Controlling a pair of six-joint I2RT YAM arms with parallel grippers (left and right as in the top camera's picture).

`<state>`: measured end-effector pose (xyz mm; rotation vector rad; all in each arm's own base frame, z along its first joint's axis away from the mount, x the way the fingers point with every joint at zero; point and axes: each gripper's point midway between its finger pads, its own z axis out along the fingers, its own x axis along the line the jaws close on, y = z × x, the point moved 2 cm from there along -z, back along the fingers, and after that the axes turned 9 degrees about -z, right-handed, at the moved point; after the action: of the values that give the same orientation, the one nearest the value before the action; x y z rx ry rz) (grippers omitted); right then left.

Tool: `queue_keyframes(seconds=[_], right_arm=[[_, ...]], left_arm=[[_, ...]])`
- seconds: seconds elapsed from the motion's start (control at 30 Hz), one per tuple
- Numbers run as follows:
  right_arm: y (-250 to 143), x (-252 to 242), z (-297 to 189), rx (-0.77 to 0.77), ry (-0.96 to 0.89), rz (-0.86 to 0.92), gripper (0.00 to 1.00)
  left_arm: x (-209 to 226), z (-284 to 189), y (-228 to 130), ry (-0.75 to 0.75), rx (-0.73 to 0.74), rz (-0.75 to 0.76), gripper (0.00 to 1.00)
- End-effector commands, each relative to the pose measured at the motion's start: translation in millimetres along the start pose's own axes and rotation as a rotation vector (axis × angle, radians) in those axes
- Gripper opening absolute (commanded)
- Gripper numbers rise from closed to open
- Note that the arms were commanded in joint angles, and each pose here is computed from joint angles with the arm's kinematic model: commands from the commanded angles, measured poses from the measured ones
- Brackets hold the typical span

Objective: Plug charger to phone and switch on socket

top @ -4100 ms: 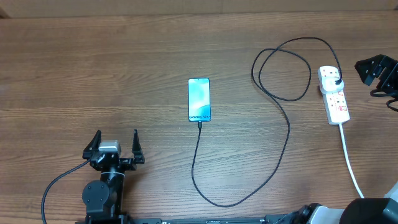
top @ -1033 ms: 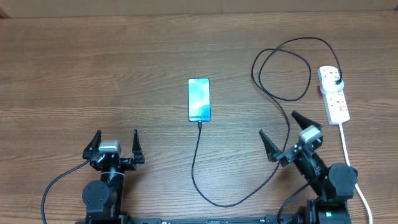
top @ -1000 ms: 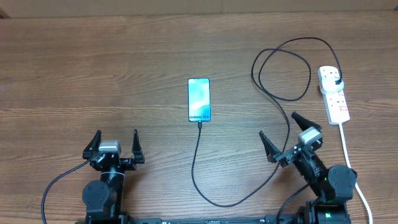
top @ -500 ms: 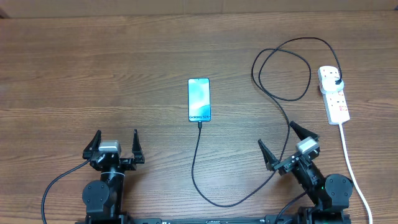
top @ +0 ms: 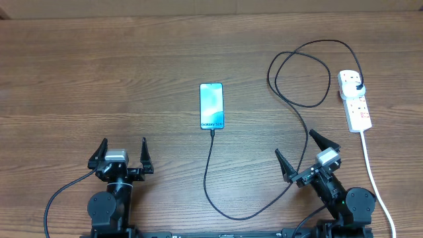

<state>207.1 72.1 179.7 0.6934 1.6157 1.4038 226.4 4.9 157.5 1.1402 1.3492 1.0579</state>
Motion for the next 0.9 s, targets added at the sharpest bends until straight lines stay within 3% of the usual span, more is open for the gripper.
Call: queue_keyframes(seconds=[0.0, 0.73, 0.87], right_arm=[[-3, 1, 0, 0.002, -0.003, 0.005, 1.00], [-2, 1, 0, -0.004, 0.001, 0.002, 1.00], [-5, -14, -1, 0.019, -0.099, 0.002, 1.00]], left_arm=[[1, 0, 0, 0.009, -0.007, -0.014, 1.00], [1, 0, 0, 0.009, -0.007, -0.014, 1.00], [1, 0, 0, 0.009, -0.007, -0.014, 1.00]])
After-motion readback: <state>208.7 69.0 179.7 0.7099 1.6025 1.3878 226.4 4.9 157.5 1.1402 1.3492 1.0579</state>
